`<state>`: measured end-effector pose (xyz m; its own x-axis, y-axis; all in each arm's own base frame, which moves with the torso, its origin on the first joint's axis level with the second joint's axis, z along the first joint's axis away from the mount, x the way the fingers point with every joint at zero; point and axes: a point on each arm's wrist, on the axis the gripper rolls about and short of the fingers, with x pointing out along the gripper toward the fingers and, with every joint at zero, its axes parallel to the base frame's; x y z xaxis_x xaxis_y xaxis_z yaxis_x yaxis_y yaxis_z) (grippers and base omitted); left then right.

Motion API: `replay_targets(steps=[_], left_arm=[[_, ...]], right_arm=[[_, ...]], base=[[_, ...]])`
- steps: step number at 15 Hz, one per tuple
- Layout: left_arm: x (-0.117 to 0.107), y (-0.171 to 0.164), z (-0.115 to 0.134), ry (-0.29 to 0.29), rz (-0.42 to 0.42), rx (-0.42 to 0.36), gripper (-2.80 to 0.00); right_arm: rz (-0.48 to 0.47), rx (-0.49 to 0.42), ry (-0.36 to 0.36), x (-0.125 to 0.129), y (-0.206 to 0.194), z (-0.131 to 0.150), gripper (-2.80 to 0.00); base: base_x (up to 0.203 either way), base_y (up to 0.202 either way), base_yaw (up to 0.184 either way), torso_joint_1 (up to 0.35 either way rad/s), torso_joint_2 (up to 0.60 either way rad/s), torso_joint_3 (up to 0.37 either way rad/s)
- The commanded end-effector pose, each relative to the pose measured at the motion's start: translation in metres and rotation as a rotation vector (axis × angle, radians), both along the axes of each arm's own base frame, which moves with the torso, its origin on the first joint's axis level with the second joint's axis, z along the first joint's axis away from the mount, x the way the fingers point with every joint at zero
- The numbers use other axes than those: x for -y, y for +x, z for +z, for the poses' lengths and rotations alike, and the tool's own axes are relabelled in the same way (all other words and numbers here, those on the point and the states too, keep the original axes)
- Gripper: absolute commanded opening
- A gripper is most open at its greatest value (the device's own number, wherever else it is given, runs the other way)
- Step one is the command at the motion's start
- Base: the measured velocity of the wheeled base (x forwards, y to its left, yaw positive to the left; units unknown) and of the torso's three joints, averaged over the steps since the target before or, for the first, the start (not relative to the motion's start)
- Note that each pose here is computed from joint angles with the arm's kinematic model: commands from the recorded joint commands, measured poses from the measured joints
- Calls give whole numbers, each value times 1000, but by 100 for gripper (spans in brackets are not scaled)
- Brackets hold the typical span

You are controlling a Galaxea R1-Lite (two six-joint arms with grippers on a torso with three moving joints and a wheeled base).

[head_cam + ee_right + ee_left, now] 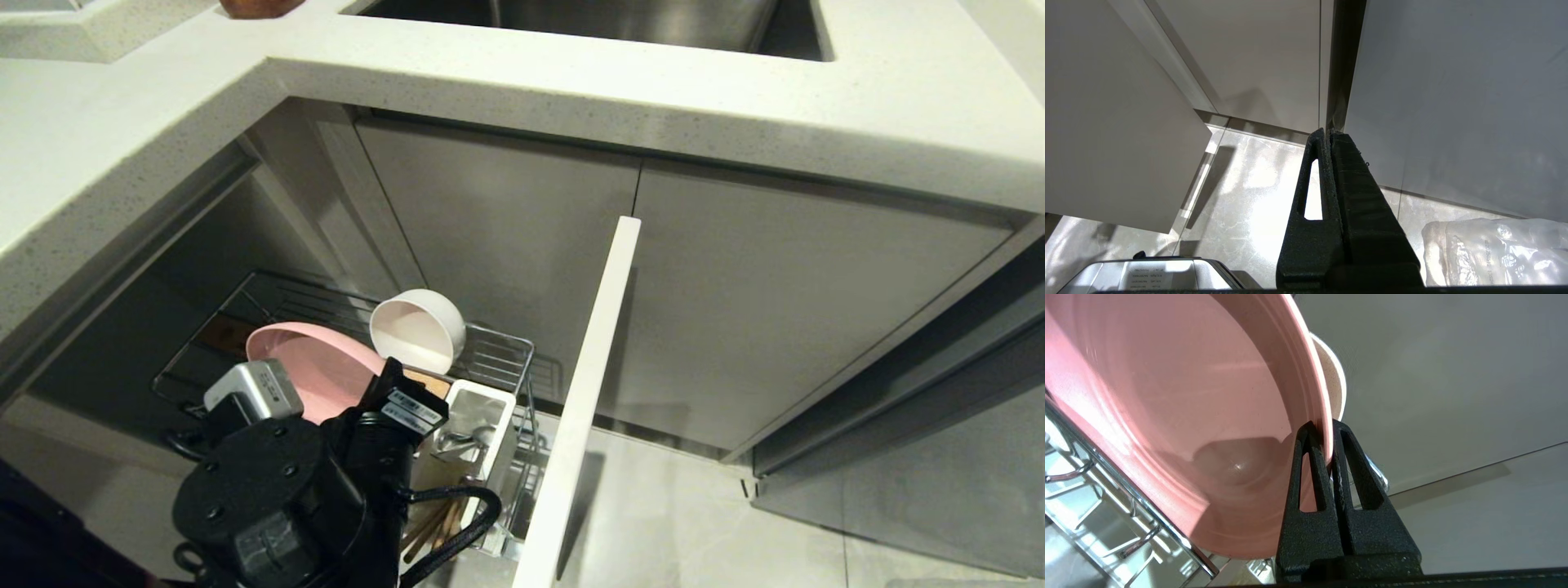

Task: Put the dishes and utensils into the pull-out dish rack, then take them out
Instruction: Pick up the plate and place it in the cupboard

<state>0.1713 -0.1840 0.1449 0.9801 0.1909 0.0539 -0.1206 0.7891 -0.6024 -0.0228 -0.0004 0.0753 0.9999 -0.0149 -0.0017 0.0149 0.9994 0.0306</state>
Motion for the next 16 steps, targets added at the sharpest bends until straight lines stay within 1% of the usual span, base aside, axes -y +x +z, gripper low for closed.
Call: replay_targets(steps=[1, 7, 10, 16], left_arm=[[-2, -1, -5, 2, 6, -11, -280], [-4, -3, -8, 12, 14, -21, -280], [-4, -4, -10, 3, 13, -23, -280], [-3, -3, -17, 5, 12, -37, -280]], right_arm=[[0, -2, 0, 0, 0, -1, -280], [0, -2, 0, 0, 0, 0, -280], [1, -3, 0, 0, 0, -1, -280], [1, -3, 0, 0, 0, -1, -280]], base=[[0, 0, 0, 0, 0, 0], [0, 0, 0, 0, 0, 0], [0, 0, 0, 0, 0, 0], [0, 0, 0, 0, 0, 0]])
